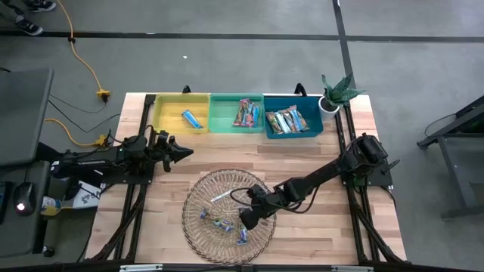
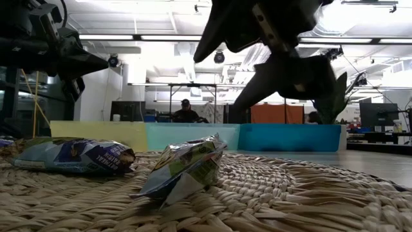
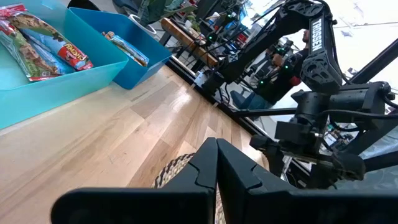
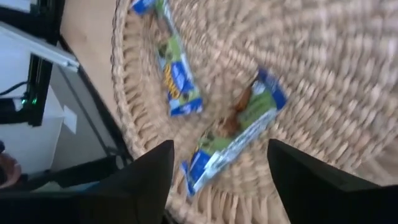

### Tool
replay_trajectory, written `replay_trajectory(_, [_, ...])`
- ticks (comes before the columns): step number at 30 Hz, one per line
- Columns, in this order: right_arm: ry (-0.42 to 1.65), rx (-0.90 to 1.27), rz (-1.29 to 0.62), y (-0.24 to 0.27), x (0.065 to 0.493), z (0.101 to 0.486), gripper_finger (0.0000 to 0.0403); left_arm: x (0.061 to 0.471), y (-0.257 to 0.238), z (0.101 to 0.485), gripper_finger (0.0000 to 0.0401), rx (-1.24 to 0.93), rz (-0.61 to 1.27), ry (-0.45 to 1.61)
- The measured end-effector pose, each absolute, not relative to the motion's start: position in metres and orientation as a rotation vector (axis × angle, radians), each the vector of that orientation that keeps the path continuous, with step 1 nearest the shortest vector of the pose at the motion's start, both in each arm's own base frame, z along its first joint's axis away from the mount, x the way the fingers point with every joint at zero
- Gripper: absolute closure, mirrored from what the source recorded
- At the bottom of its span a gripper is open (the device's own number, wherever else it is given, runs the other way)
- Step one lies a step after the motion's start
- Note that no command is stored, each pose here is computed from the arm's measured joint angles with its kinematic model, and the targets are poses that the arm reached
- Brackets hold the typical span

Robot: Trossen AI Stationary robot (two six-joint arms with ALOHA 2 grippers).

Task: Pick and place Granola Bars by type
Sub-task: Put the blue granola bar into the yellow bin

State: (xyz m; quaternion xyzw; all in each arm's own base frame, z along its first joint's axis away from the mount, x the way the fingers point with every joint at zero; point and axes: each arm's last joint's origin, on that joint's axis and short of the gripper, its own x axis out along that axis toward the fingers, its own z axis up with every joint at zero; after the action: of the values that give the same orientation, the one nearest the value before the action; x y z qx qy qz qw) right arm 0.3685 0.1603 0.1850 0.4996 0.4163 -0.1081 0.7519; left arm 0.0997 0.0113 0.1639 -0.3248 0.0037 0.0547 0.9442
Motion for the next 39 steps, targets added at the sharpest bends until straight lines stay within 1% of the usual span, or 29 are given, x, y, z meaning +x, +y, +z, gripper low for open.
replay_trajectory(6, [0.861, 1.073, -0.305, 0.144, 0.375, 0.182, 0.0157, 0.100, 0.011, 0.164, 0.0401, -0.662, 0.111, 0.007])
replay_trajectory(9, [0.872, 1.055, -0.327, 0.138, 0.379, 0.175, 0.0157, 0.100, 0.011, 0.164, 0.0401, -0.662, 0.110, 0.008])
replay_trajectory(12, [0.915, 1.059, -0.327, 0.137, 0.380, 0.166, 0.0157, 0.100, 0.011, 0.164, 0.0401, -0.662, 0.108, 0.008])
replay_trajectory(17, [0.918, 1.062, -0.341, 0.142, 0.379, 0.162, 0.0159, 0.100, 0.011, 0.164, 0.0401, -0.662, 0.106, 0.008])
replay_trajectory(25, [0.935, 1.065, -0.337, 0.144, 0.380, 0.157, 0.0191, 0.100, 0.011, 0.164, 0.0401, -0.662, 0.106, 0.008])
replay_trajectory(31, [0.908, 1.063, -0.343, 0.144, 0.381, 0.158, 0.0213, 0.100, 0.011, 0.164, 0.0401, -0.662, 0.104, 0.008])
replay_trajectory(39, [0.915, 1.060, -0.345, 0.144, 0.380, 0.157, 0.0229, 0.100, 0.011, 0.164, 0.0401, -0.662, 0.104, 0.009])
